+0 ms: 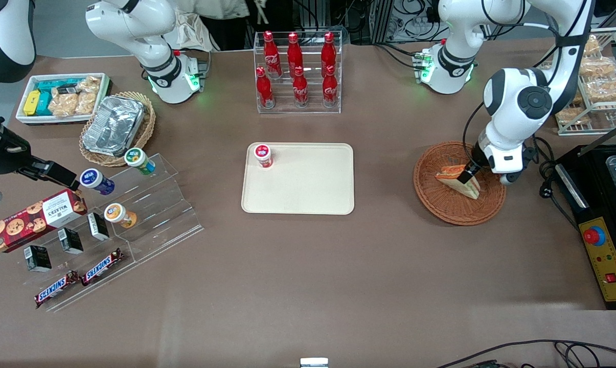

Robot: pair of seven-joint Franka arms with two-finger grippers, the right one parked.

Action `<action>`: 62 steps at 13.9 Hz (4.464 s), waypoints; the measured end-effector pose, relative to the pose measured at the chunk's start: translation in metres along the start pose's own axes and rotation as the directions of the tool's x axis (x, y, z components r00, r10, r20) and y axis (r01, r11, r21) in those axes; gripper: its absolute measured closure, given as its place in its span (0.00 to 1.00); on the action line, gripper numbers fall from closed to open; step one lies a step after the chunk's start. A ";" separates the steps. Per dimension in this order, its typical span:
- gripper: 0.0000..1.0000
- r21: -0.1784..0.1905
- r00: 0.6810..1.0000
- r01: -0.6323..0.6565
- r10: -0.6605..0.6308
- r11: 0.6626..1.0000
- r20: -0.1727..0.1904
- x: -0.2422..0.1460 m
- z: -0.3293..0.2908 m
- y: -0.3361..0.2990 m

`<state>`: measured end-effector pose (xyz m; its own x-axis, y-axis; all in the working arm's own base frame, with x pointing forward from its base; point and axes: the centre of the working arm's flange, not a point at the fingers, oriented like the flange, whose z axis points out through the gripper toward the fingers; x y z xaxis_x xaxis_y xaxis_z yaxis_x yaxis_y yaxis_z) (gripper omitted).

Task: Place sandwich from basket to tray
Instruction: 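Lower the left gripper over the wrapped sandwich and close on it, then lift the sandwich out of the basket with the left gripper, then carry the sandwich over the cream tray and lower it onto it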

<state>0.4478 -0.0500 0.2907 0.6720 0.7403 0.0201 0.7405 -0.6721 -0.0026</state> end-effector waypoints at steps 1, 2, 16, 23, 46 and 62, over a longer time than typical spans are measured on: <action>0.00 0.004 1.000 -0.001 0.001 1.000 0.004 -0.001 0.004 0.001; 0.00 0.004 1.000 -0.003 0.003 1.000 0.005 -0.003 0.009 0.002; 0.78 0.129 0.996 0.087 -0.088 0.988 0.003 0.030 -0.077 0.022; 0.85 0.118 0.983 -0.185 0.185 0.976 0.011 0.042 -0.268 0.050; 0.85 -0.033 0.585 -0.808 0.807 0.589 0.081 -0.235 -0.091 0.245; 0.89 0.016 0.550 -0.835 0.835 0.550 0.011 -0.307 0.027 0.260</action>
<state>0.4350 -0.4517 0.2568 0.9882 -0.1534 -0.0022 -0.1534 -0.9876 -0.0339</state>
